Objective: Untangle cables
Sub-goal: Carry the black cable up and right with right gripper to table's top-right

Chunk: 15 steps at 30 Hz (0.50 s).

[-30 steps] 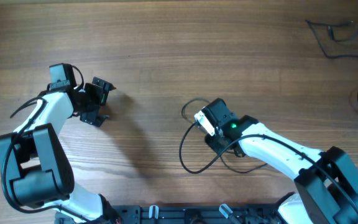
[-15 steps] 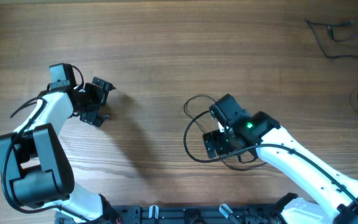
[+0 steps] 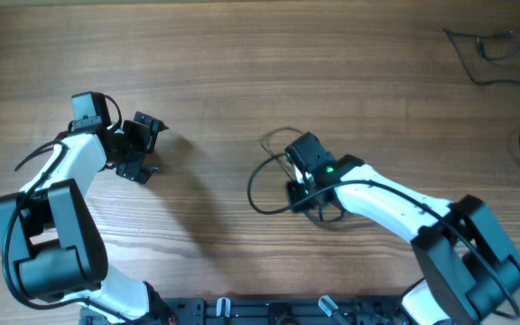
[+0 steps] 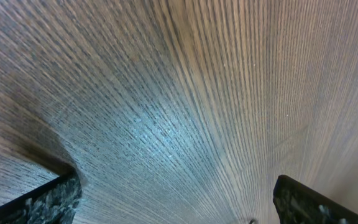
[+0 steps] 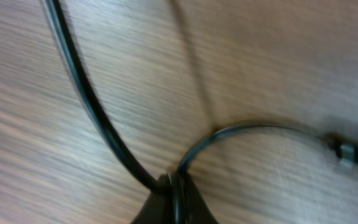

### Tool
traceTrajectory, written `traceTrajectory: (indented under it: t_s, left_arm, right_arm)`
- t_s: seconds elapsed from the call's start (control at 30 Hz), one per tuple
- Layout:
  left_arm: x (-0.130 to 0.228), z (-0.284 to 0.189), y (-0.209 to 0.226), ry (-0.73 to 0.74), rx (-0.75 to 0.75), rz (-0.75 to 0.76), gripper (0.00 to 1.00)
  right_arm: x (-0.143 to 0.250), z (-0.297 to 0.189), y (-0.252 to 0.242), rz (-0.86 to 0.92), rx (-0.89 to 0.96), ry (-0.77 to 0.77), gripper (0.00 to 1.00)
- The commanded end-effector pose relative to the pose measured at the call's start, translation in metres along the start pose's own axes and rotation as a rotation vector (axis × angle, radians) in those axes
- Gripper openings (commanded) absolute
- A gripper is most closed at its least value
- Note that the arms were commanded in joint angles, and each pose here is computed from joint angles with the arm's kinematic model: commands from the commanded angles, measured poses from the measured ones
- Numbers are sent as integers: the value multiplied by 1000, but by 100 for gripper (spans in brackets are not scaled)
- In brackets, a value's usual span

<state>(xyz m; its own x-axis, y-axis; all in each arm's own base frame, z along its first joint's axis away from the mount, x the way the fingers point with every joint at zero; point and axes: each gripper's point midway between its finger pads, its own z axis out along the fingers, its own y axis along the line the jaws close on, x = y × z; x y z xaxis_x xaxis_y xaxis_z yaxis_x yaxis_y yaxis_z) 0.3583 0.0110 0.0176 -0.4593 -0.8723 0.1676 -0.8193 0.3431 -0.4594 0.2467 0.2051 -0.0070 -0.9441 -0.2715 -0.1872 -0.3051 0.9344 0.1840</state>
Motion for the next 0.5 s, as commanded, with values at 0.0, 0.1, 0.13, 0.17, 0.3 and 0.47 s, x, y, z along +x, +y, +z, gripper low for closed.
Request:
traceTrajectory:
  t_s: [0.0,0.1,0.13,0.17,0.3,0.47]
  left_arm:
    - [-4,-2,4,-21,-10,-10,100]
    - [-4,-2,4,-21,-10,-10,100]
    - [-4,-1,4,-21,-10,-10,100]
    - [-4,-2,4,-21,-10,-10,100]
    - [-4,-2,4,-21,-9,-10,100]
    - [-4,-1,4,-21,-10,-10,100]
  right_arm:
    - [-4,24,-35,-157,139,19,4]
    - [-84,-11,-51,-188,187,-162,4]
    - [-106,-25,-62,-163,196,-211,4]
    - [-119,-33,-69,-135,187,-238,4]
    - [-122,-38,-65,-194,96,-225,100]
    - [-109,-35,-80,-614,193,-139,100]
